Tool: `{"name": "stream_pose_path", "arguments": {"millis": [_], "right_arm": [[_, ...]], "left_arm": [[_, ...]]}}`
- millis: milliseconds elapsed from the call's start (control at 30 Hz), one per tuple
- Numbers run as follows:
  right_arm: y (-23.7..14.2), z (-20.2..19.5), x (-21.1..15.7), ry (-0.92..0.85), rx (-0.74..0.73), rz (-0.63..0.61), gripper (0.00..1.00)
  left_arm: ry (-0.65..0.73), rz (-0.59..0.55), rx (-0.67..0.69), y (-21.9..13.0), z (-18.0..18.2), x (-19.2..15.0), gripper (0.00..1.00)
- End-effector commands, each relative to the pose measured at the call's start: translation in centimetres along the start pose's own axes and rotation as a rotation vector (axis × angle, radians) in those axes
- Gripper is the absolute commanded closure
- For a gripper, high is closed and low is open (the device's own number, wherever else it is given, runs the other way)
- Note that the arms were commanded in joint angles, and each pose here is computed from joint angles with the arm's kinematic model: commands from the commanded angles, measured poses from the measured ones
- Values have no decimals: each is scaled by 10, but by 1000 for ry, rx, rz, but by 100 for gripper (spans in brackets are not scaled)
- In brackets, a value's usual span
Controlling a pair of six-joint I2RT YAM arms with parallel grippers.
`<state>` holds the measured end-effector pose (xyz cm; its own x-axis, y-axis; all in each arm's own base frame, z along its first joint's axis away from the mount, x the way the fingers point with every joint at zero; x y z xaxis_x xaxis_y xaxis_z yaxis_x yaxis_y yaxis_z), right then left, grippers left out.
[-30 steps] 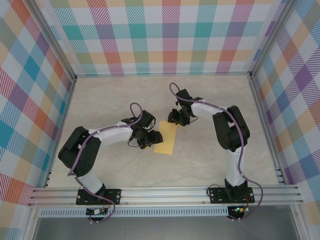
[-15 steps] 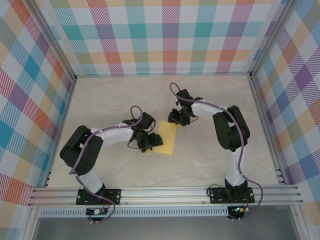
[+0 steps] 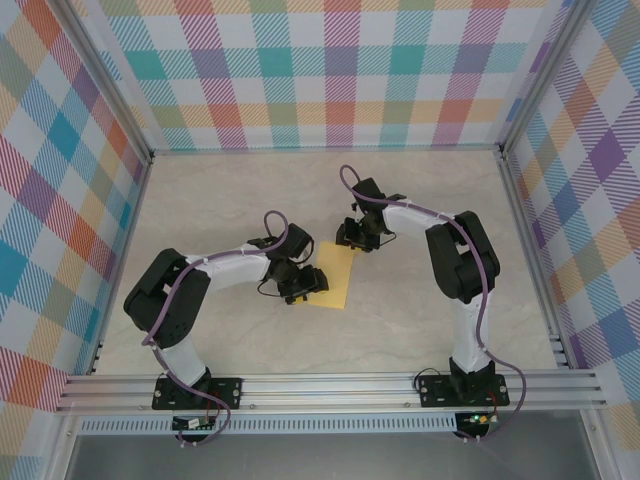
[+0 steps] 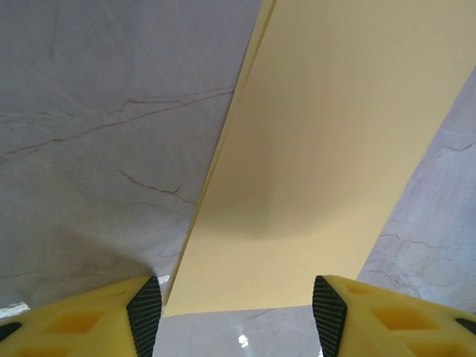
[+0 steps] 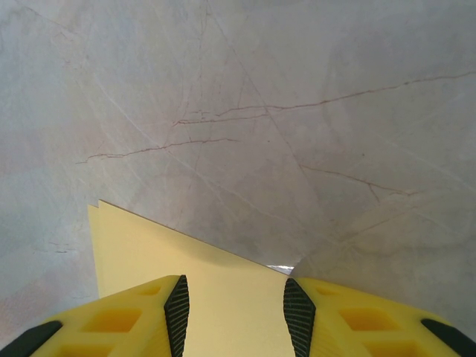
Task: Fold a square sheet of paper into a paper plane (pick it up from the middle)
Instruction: Fold the triangle a second time at the center of the table.
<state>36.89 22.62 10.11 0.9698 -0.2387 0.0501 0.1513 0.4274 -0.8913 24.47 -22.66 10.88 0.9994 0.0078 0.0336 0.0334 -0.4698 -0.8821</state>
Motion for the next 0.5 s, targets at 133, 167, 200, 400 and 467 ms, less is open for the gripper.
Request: {"name": "stream_pose_path", "arguments": {"millis": [133,167,200,400,467], "right_arm": [[43,-30,-20,46,-98,118,58],[43,-30,-20,46,-98,117,58],[43,-30,-20,45,-99,119,58],[44,-30,-20,46,-97,119,58],[44,-30,-20,45,-97,119,58]], "left_arm": [[13,18,-31,3,-11,0,41],[14,15,-36,2,-12,1,42],[13,14,-37,2,-12,1,41],[6,3,-49,-1,-14,1,43],[-3,4,-47,0,-13,0,43]]}}
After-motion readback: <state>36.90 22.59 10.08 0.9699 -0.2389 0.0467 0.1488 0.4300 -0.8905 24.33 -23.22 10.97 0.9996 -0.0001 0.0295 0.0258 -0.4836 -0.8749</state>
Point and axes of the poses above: each hand's point on the last joint's axis, 136 mm out from that joint toward the fingers, its own y axis out along the fingers, its own z axis along the line the jaws close on, x = y × z, the point moved 9 cm from there along -y, back along the fingers, and after that the axes turned 10 degrees about y, right-handed, at the moved point
